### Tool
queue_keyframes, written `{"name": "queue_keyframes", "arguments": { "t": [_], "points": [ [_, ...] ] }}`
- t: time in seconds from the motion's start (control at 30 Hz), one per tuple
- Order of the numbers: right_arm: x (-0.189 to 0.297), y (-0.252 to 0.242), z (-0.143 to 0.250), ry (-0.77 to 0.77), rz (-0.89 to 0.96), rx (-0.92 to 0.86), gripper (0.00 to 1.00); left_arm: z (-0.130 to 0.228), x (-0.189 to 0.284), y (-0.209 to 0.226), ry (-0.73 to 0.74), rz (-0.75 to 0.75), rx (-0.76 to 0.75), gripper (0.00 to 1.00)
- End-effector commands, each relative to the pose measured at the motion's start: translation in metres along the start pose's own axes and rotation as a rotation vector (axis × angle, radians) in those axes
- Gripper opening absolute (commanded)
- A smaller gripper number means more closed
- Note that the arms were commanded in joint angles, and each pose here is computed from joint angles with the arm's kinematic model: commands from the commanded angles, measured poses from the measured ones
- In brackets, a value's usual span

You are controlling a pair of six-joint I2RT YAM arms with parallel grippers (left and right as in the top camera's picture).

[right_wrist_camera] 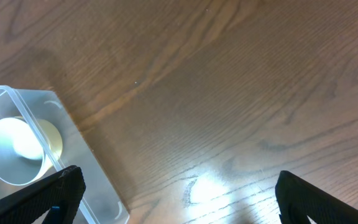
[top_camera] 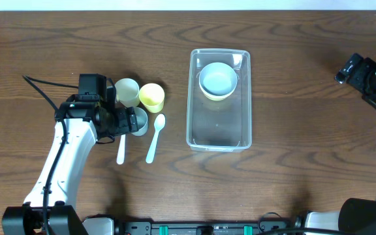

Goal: Pack container
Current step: 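Reach the left gripper to the grey-blue cup and grasp it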

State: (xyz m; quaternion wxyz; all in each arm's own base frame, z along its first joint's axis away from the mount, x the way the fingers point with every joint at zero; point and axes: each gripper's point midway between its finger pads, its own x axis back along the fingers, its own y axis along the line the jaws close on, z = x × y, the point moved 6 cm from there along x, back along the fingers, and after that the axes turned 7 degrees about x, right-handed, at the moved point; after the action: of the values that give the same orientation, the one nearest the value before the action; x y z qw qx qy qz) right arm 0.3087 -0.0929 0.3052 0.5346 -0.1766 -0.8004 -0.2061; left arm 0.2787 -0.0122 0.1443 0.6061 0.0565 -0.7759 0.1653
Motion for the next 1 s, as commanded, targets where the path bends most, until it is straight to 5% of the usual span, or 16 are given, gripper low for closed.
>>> {"name": "queue_keyframes", "arguments": {
  "t": [0.0,0.4,0.5,0.67,0.97],
  "points": [
    [-0.001,-0.001,-0.001,0.0,0.005,0.0,0.99,-0.007,0.001,0.008,-0.045,-0.085,0.004,0.85],
    [-0.001,-0.001,-0.001,0.0,0.005,0.0,0.99,-0.01,-0.025,0.008,0.007,-0.084,0.007,0.7],
    [-0.001,-0.001,-0.001,-0.001,0.005,0.0,0.99,-0.013,-0.029,0.008,0.004,-0.08,0.007,0.52],
    [-0.001,-0.001,-0.001,0.0,0.005,0.0,0.99,-0.018,-0.029,0.006,-0.024,-0.07,0.005,0.06],
    [-0.001,-0.001,-0.001,0.0,0.005,0.0,0.99,-0.017,-0.014,-0.005,-0.016,0.007,0.0,0.06]
  ]
}}
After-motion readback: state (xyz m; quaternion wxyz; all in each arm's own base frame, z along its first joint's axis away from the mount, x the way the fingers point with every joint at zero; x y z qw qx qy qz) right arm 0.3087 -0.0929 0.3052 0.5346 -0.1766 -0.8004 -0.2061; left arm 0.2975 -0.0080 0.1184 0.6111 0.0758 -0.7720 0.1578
